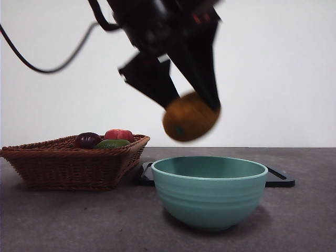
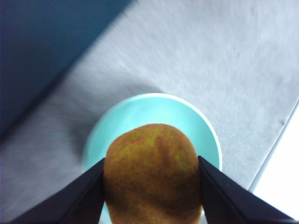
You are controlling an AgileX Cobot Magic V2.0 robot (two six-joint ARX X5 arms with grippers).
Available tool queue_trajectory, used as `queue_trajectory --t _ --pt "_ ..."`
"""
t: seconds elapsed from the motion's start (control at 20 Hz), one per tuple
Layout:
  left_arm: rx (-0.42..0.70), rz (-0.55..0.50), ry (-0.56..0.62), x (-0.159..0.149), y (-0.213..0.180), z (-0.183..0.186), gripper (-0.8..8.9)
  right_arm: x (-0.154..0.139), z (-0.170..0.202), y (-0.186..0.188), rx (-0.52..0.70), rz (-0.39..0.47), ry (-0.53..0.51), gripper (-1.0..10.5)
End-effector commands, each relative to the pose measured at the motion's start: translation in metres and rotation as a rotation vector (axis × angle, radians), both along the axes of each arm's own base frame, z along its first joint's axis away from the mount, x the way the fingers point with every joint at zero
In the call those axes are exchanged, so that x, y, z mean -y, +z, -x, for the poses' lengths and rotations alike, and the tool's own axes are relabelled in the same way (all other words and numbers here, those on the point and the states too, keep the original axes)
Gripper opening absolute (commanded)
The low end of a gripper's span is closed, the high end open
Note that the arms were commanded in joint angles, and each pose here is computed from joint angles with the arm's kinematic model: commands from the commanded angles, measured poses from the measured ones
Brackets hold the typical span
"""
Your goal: Pick up the wifruite, put it on the bowl, pick up the plate, put it on desk
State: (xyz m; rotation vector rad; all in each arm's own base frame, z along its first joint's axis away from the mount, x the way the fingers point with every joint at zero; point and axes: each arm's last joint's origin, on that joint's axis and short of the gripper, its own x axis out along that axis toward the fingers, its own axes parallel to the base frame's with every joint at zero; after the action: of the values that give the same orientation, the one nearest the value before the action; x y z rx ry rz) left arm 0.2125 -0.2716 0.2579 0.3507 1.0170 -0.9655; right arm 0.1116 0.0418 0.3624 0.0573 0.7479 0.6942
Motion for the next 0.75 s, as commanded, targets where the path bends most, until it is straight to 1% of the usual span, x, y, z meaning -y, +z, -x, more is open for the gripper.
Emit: queue_trajectory --t 0.05,0.2,0.35,0.6,0.75 --pt "0.015 -0.032 -0.024 0.017 -0.016 -0.002 2.06 -0.001 0.0 0.005 0.02 -0.008 0.004 4.0" --pt "-0.002 -0.077 -0.047 0.028 -0.036 -0.002 2.06 -0.001 0.0 0.005 0.02 -0.008 0.004 4.0" --pt "0.02 -0.127 -0.037 0.035 -0.051 -0.003 2.06 -0.001 0.0 0.005 0.02 -0.009 0.004 4.0" --pt "-0.004 -0.162 -0.054 0.042 -0.068 -0.001 2.09 -0.001 0.0 0.005 0.021 -0.008 0.004 4.0" --pt "0.004 -0.152 -0.064 0.046 -0.068 0.002 2.21 -0.001 0.0 0.005 0.021 -0.008 0.004 4.0"
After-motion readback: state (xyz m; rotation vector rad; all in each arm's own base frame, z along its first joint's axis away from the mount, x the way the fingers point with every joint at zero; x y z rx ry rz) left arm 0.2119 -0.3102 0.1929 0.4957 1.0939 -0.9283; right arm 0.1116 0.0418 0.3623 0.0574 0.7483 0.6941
